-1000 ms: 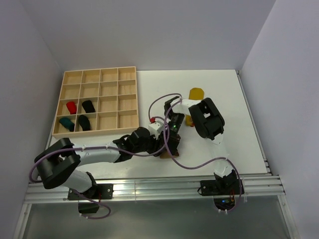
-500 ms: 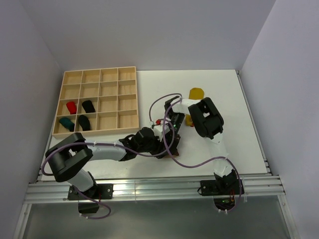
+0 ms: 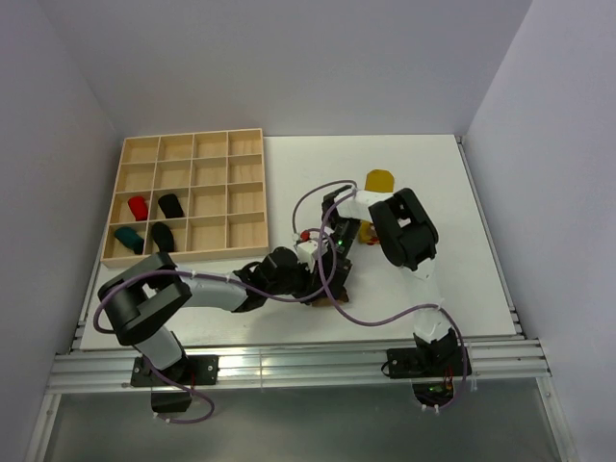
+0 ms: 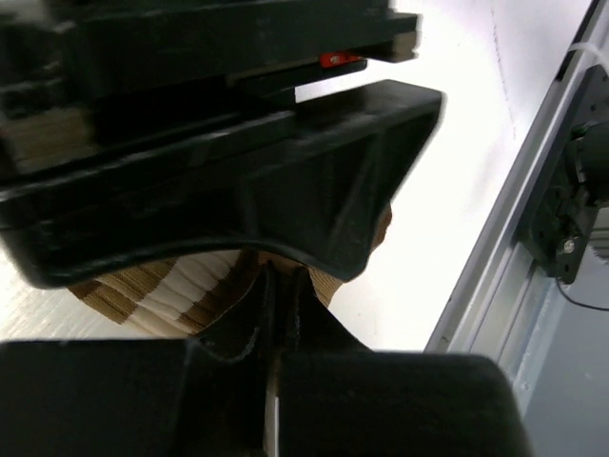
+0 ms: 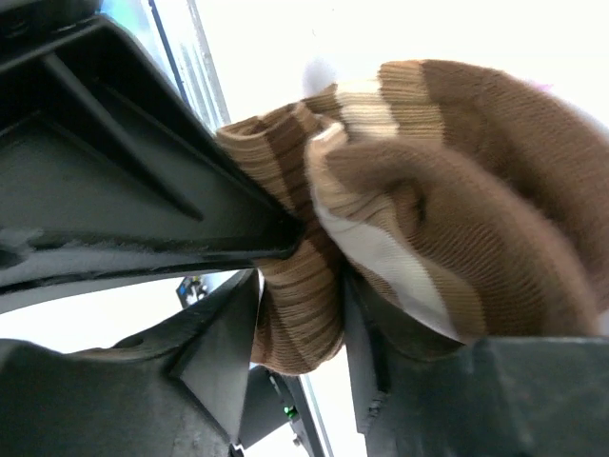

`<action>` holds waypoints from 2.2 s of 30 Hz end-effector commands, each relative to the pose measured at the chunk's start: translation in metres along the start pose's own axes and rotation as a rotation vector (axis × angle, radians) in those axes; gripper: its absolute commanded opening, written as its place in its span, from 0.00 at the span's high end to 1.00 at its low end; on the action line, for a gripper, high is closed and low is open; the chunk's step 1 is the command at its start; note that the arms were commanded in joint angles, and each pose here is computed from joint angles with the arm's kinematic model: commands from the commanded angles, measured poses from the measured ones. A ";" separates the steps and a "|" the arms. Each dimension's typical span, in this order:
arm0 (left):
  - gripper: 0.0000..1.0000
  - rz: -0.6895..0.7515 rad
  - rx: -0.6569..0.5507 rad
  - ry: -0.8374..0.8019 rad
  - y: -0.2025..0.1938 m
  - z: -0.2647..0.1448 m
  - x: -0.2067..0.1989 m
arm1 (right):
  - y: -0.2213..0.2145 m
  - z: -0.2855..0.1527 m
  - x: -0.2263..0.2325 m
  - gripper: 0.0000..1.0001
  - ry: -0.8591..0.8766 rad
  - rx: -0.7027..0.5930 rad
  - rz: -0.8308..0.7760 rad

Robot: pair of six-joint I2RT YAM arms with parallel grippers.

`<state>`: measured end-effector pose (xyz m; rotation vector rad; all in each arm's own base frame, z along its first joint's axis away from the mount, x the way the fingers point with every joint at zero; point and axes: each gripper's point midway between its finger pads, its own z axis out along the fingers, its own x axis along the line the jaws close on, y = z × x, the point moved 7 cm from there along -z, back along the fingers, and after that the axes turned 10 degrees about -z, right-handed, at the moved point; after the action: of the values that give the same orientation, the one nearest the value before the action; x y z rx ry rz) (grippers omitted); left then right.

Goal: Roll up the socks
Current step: Roll the sock at the center of the board.

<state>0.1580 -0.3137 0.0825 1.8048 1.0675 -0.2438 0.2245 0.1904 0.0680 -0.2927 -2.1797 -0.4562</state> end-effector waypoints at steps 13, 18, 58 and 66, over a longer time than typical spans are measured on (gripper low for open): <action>1.00 -0.281 0.124 -0.006 -0.040 -0.004 0.037 | -0.004 -0.059 0.010 0.41 -0.391 -0.244 -0.159; 1.00 -0.431 0.135 -0.028 -0.034 -0.007 0.047 | -0.014 -0.083 0.024 0.41 -0.525 -0.345 -0.219; 1.00 -0.811 0.368 -0.053 -0.019 -0.004 0.069 | -0.005 0.032 0.064 0.29 -1.053 -0.120 -0.960; 1.00 -0.803 0.384 -0.089 -0.017 -0.007 0.066 | 0.001 0.038 0.050 0.39 -1.032 -0.040 -0.905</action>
<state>0.1946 -0.2805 0.0608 1.5058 1.6228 -1.0565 0.1603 0.2014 0.0809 0.6229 -3.2321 -0.9945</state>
